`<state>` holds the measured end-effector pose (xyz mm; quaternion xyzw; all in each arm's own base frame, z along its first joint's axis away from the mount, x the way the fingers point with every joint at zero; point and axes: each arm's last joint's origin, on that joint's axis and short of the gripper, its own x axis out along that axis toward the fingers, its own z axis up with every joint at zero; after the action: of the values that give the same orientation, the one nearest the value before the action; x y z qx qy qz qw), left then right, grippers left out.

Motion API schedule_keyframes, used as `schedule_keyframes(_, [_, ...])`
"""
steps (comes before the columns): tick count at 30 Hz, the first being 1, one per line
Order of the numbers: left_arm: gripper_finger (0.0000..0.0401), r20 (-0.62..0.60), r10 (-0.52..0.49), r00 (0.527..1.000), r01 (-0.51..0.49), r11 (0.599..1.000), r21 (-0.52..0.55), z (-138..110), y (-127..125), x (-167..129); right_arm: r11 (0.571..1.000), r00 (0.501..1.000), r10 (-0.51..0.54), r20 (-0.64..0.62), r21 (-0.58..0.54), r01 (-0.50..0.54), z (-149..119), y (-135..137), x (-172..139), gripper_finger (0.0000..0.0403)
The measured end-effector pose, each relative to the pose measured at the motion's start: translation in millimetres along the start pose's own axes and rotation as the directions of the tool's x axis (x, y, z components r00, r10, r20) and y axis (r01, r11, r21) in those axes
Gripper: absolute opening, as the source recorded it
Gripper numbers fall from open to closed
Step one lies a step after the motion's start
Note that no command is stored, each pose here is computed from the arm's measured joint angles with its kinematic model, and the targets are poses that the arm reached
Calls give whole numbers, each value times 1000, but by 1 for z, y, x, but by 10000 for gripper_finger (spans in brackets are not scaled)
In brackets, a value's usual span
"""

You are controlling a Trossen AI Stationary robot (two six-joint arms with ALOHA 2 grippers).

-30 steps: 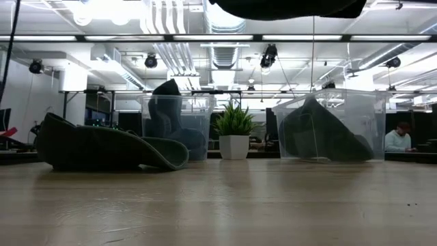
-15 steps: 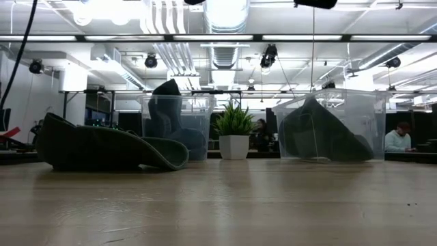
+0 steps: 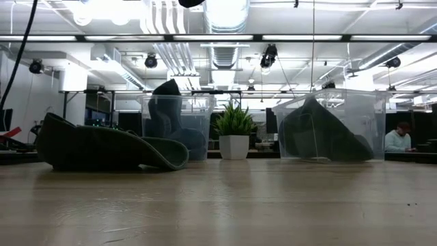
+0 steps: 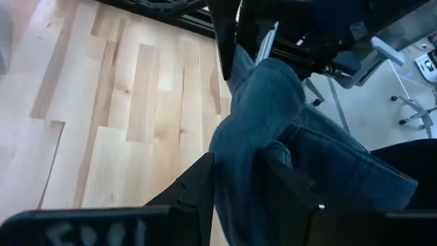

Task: Pick & Place hat
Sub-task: Put the blue cap into the left transparent bin

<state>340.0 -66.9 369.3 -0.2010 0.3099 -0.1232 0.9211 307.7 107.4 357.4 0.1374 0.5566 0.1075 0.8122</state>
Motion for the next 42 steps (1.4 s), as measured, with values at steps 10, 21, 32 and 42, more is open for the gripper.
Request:
schedule_keyframes(10, [12,14,-17,1000,17,999,32,1,-1,3,1000,999,-30,13,-3,30,0,-1,1,12])
schedule_keyframes(21, [1,39,17,999,-19,999,41,2,-5,-24,997,997,-65,48,45,63,3,-1,-1,47])
schedule_keyframes(32, [0,61,96,993,-98,995,18,-2,-8,-69,987,969,-159,188,68,148,8,-1,-10,176])
schedule_keyframes(42, [0,274,161,948,-158,987,-32,6,-16,-134,922,838,-385,386,182,341,6,3,-23,243])
